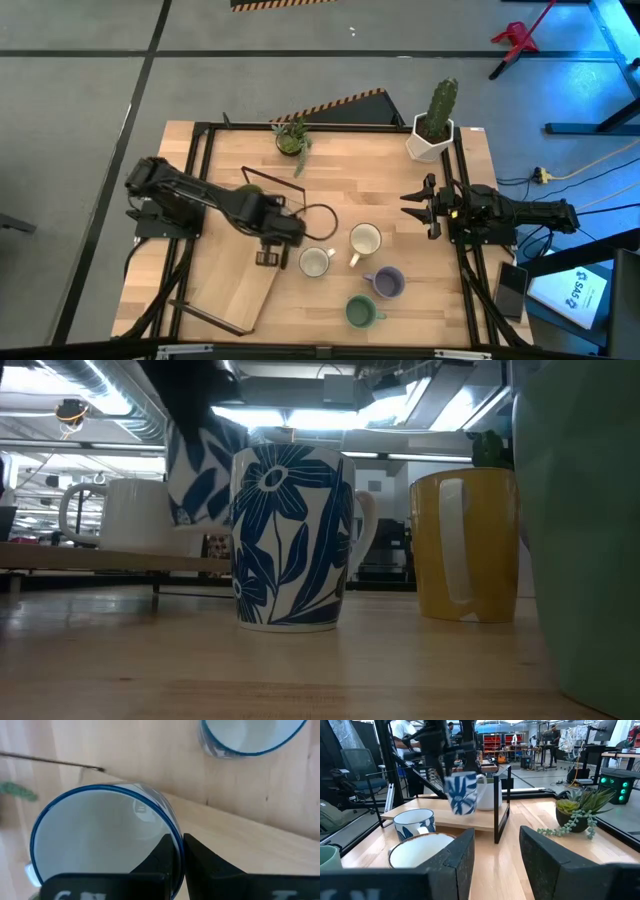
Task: Place coffee mugs
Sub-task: Put the top blue patterned mug on the shelf, then put the yellow and white mug on the shelf
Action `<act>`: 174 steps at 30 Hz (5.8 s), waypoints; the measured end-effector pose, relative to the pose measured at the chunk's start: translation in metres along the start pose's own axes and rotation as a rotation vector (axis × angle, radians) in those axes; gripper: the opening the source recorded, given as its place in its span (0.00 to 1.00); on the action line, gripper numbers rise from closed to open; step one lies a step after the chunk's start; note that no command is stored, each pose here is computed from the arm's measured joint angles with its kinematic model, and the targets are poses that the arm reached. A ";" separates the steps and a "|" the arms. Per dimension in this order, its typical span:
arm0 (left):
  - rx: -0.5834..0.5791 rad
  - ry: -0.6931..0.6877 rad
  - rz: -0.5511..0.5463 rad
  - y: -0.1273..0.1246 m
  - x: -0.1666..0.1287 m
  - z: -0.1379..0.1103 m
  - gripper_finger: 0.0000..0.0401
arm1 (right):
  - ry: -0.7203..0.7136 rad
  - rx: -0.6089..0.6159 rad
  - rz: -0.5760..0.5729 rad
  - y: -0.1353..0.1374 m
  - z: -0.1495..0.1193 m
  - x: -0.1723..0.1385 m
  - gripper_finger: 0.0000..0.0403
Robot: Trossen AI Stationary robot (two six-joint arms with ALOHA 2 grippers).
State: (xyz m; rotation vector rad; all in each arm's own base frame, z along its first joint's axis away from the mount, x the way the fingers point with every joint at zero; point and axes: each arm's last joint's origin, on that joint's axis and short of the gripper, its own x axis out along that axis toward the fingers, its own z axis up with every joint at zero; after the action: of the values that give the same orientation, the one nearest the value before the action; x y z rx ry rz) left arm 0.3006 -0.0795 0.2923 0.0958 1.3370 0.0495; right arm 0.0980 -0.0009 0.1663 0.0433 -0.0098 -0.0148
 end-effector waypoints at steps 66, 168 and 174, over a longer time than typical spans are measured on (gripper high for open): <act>-0.042 -0.439 0.051 0.027 -0.078 0.017 0.33 | 0.000 0.003 -0.004 0.000 0.000 0.000 0.35; 0.567 -0.470 -0.073 0.002 0.056 0.106 0.33 | 0.512 -0.209 -0.012 0.050 0.003 0.112 0.35; 0.559 -0.406 -0.059 0.006 0.086 0.111 0.33 | 0.512 -0.204 -0.013 0.050 0.003 0.112 0.35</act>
State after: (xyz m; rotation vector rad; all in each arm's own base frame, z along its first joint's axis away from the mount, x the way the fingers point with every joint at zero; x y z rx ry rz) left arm 0.4285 -0.0700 0.2350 0.5116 0.9155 -0.3785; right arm 0.2108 0.0467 0.1730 -0.1576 0.5032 -0.0171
